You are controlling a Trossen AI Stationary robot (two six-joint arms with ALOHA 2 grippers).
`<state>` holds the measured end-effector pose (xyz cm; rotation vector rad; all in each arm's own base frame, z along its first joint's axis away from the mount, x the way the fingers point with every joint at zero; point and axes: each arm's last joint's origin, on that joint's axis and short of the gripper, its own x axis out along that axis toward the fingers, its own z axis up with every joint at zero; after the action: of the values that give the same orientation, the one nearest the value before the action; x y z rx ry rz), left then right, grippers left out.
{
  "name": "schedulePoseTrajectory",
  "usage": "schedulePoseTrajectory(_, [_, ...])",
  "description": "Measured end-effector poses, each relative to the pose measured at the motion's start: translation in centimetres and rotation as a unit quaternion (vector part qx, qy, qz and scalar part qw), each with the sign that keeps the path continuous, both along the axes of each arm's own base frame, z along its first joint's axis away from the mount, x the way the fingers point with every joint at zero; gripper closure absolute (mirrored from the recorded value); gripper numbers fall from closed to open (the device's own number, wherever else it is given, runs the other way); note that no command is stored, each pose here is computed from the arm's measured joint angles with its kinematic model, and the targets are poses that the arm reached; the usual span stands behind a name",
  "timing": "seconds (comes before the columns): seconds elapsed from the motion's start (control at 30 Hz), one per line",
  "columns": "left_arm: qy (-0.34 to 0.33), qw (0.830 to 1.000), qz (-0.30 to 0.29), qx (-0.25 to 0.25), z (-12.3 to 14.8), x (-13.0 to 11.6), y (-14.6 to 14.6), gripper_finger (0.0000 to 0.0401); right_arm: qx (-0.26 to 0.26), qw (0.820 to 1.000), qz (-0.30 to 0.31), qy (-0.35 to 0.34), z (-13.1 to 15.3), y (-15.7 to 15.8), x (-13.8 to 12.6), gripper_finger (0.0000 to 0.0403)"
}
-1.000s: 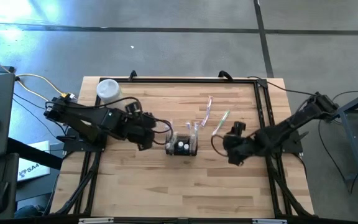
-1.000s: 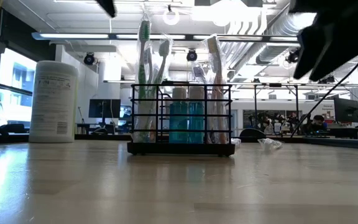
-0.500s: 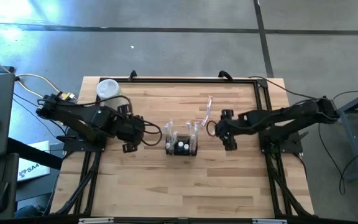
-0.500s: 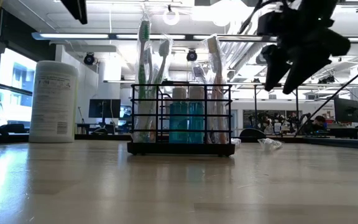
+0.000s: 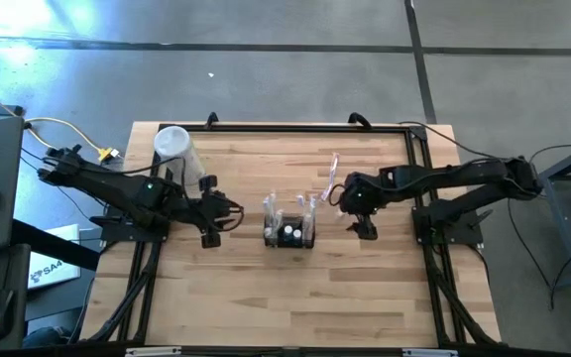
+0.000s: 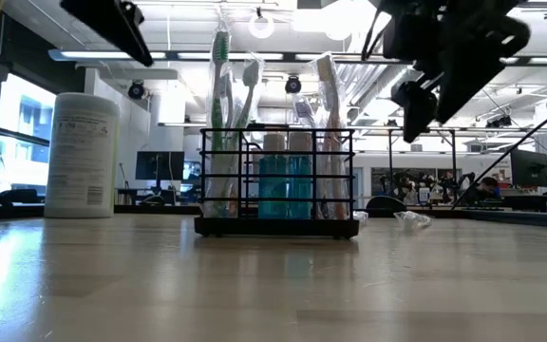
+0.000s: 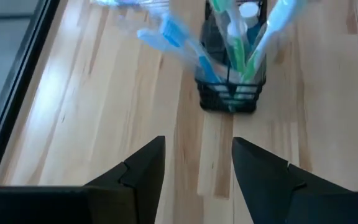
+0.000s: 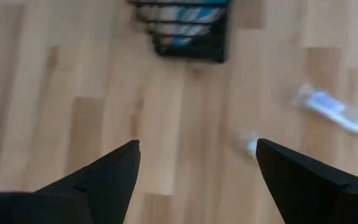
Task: Pick & Place toothbrushing station
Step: Put the green toothbrush into the black mesh
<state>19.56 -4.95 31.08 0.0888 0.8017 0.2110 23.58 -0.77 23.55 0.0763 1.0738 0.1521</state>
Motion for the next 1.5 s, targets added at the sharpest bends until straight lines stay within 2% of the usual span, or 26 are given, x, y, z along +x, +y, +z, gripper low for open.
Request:
schedulePoseTrajectory(0.1, [-0.004,1.0,-0.013,0.007,-1.5,0.2,-0.1,0.0219,-0.065,0.997,-0.034,0.011,-0.5,-0.1,0.3,0.0089])
schedulePoseTrajectory(0.2, [-0.011,1.0,-0.014,0.004,-2.0,0.3,-0.1,0.0219,-0.153,0.984,-0.082,0.043,-1.4,-0.5,0.7,0.0089])
schedulePoseTrajectory(0.27, [-0.008,1.0,-0.014,0.005,-2.0,0.3,-0.1,0.0219,-0.196,0.975,-0.082,0.064,-2.2,-1.0,1.0,0.0089])
schedulePoseTrajectory(0.33, [-0.013,1.0,-0.014,0.003,-2.0,0.4,-0.1,0.0219,-0.215,0.969,-0.071,0.099,-3.2,-1.5,1.2,0.0089])
schedulePoseTrajectory(0.53, [-0.02,1.0,-0.016,0.002,-1.8,0.3,-0.1,0.0219,-0.194,0.965,-0.034,0.173,-6.6,-2.3,2.3,0.0101])
schedulePoseTrajectory(0.7, [-0.021,0.999,-0.025,0.009,-1.8,0.4,-0.1,0.0219,-0.239,0.951,-0.012,0.196,-9.4,-3.0,3.6,0.0124])
schedulePoseTrajectory(0.83, [-0.027,0.999,-0.025,0.007,-1.7,0.5,-0.2,0.0219,-0.242,0.946,0.0,0.217,-10.9,-3.5,4.1,0.0144])
schedulePoseTrajectory(0.97, [-0.028,0.999,-0.025,0.007,-1.7,0.5,-0.2,0.0219,-0.221,0.948,0.016,0.229,-11.4,-3.7,4.1,0.0167])
schedulePoseTrajectory(1.13, [-0.03,0.999,-0.023,0.005,-1.7,0.5,-0.2,0.0219,-0.198,0.953,0.02,0.228,-11.4,-3.7,4.0,0.0234])
schedulePoseTrajectory(1.33, [-0.044,0.999,-0.024,-0.002,-1.5,0.7,-0.3,0.0219,-0.159,0.96,-0.004,0.229,-11.5,-3.4,3.8,0.038])
schedulePoseTrajectory(1.5, [-0.043,0.999,-0.026,-0.004,-1.5,0.7,-0.3,0.0219,-0.16,0.959,-0.039,0.231,-11.4,-3.1,3.8,0.0391])
